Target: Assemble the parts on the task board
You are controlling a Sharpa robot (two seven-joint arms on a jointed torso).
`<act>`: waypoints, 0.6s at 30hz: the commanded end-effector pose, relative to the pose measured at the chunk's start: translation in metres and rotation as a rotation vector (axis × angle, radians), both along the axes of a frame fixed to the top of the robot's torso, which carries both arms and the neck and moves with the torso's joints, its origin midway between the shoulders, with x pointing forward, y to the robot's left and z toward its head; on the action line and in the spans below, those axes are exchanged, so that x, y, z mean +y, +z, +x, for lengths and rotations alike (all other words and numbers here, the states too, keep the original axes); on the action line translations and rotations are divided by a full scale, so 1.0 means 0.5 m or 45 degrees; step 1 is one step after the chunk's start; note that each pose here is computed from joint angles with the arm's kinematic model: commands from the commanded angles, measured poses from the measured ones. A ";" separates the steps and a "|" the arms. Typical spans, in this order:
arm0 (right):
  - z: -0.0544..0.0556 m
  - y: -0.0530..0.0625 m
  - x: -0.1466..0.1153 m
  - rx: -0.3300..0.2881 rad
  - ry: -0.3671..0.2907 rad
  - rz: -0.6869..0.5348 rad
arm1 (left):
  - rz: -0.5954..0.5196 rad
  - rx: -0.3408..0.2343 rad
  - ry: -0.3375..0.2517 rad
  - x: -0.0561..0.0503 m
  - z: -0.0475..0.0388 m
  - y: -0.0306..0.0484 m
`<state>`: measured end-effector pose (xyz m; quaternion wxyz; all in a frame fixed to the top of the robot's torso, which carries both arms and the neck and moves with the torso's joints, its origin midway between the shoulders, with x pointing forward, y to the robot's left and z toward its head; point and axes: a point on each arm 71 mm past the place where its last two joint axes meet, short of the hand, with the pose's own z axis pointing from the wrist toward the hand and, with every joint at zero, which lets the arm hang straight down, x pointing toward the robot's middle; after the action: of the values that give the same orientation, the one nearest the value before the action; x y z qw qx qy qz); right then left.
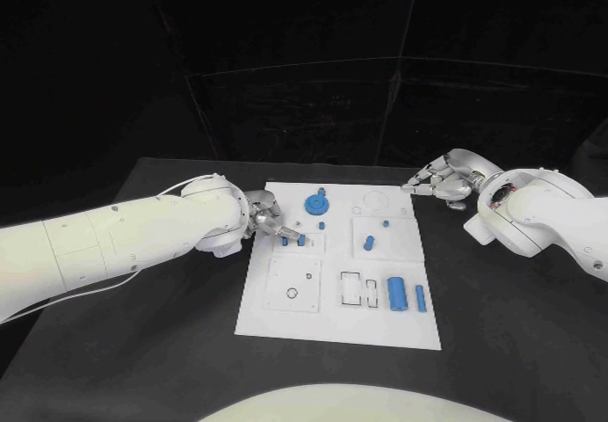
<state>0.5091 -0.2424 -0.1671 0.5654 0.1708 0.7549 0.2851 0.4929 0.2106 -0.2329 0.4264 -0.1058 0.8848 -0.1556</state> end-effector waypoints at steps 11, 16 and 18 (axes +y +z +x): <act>0.000 0.003 0.003 -0.009 0.011 0.001 | -0.302 -0.154 0.103 0.001 0.019 0.028; 0.000 0.003 0.004 -0.010 0.012 0.001 | -0.400 -0.239 0.021 -0.014 0.024 0.041; 0.000 0.003 0.004 -0.010 0.011 0.001 | -0.443 -0.290 -0.028 -0.022 0.026 0.048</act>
<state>0.5093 -0.2416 -0.1670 0.5656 0.1699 0.7547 0.2857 0.5038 0.2060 -0.2184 0.4724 -0.1607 0.8268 -0.2598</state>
